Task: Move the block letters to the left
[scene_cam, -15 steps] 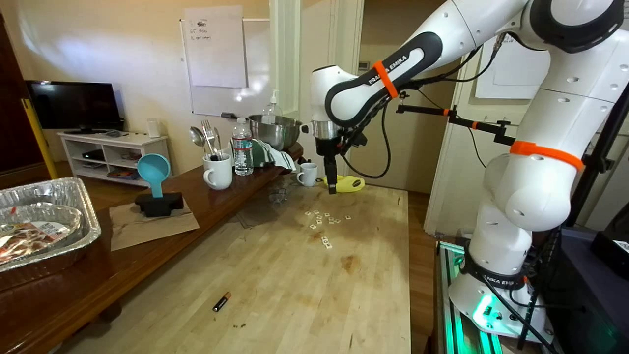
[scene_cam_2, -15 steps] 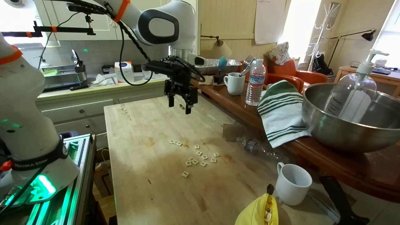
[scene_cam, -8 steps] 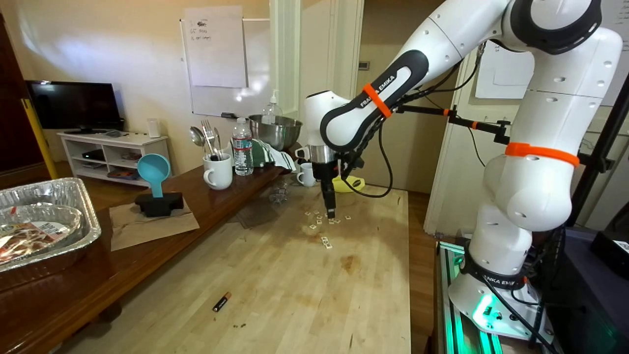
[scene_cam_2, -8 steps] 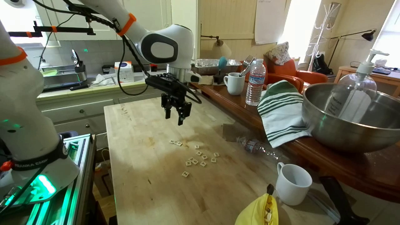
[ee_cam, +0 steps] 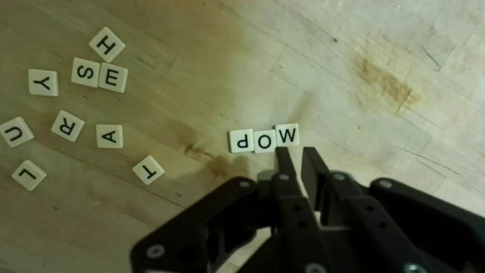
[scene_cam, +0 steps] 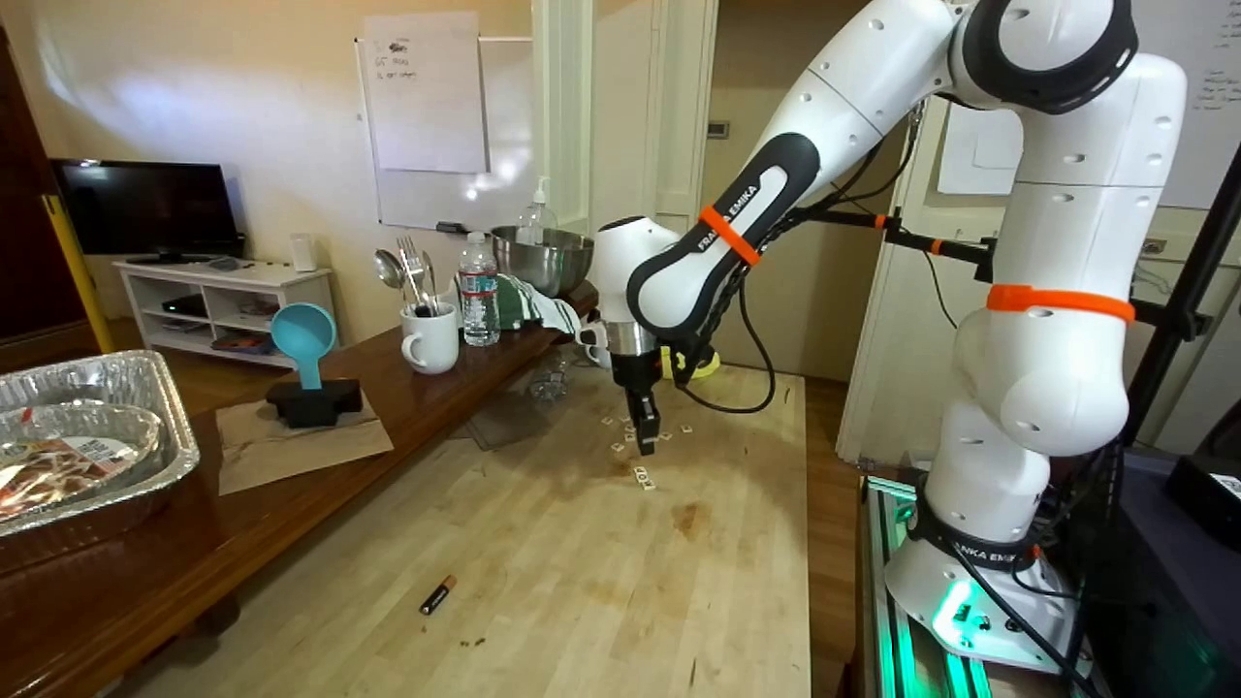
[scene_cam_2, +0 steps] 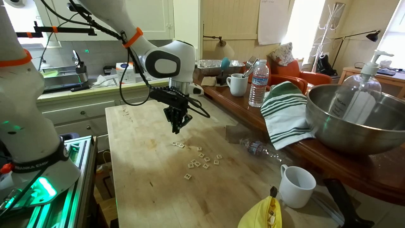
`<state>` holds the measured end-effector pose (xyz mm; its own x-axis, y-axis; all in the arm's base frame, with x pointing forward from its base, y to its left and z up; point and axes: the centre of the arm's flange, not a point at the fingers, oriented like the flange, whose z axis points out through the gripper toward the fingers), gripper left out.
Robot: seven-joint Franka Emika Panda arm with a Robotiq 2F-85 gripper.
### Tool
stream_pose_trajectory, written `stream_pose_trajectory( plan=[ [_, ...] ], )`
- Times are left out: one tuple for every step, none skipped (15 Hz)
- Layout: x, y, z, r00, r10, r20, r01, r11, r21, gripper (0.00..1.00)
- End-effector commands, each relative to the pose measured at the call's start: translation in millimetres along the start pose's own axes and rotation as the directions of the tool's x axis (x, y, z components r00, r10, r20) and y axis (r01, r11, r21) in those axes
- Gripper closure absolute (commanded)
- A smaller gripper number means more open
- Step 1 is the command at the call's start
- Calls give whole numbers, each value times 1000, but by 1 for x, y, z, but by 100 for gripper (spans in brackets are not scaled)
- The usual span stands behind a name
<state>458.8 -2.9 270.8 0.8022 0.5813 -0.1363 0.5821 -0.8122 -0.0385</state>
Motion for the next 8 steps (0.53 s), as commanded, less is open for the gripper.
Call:
stream_pose_trajectory(
  plan=[
    [4, 2, 21, 999, -52, -10, 52, 999, 6, 100],
    [5, 1, 25, 999, -52, -3, 52, 999, 7, 100],
    [5, 0, 29, 999, -53, 7, 53, 999, 10, 100],
    [4, -1, 31, 998, -55, 15, 55, 998, 13, 100],
    [3, -1, 33, 998, -55, 21, 55, 998, 13, 100],
    [2, -2, 34, 998, -57, 27, 57, 998, 12, 100],
    [1, -1, 36, 998, -62, 32, 62, 998, 4, 100],
    [0, -1, 37, 997, -66, 35, 66, 998, -4, 100]
  ],
)
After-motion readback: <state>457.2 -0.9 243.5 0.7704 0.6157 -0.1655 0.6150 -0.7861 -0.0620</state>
